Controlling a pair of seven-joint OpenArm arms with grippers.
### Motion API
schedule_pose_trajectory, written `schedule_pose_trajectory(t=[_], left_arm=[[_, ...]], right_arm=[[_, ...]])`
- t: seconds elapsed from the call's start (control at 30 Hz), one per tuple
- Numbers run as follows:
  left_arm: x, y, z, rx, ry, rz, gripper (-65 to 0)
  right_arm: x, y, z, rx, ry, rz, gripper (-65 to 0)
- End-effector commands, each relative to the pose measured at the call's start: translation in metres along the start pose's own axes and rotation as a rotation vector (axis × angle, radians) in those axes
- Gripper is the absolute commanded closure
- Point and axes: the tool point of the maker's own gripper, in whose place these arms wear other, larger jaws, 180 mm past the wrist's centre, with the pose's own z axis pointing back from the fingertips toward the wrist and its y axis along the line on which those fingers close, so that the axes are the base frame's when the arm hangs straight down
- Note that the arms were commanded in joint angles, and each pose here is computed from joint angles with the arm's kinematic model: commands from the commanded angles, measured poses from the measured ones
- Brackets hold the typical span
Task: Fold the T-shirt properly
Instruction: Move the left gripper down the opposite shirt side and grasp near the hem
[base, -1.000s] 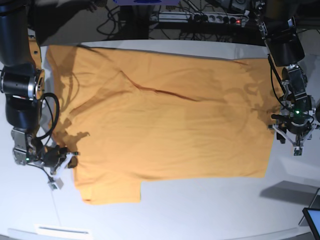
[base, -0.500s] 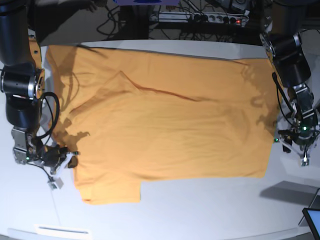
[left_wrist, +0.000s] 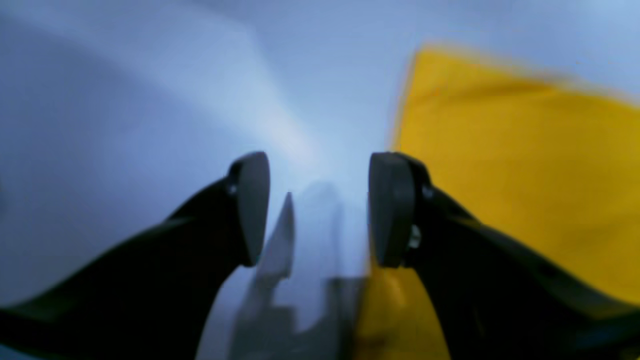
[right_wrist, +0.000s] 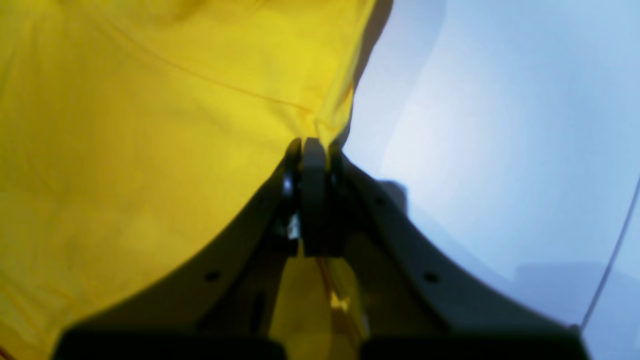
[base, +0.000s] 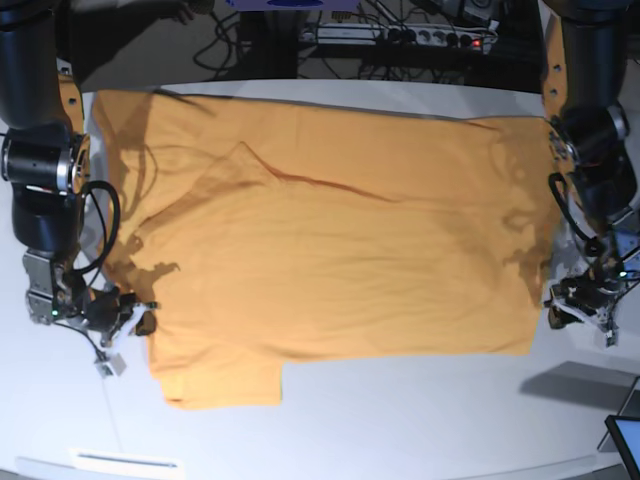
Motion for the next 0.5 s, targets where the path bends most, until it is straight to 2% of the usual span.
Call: schedule_pose_trajectory(t=[0.0, 0.17, 0.47], left_arm=[[0.041, 0.016, 0.011, 0.015, -0.105, 0.020, -31.9], [0.059, 0.019, 0.021, -0.034, -0.176, 0.074, -31.9], [0.034, 0.002, 0.011, -0.065, -0.130, 0.081, -32.1]], right_arm=[[0.012, -0.006, 0.006, -0.015, -0.003, 0.027, -0.1], [0.012, -0.006, 0.007, -0.015, -0.003, 0.028, -0.1], [0.012, -0.006, 0.007, -0.014, -0.001, 0.029, -0.1]])
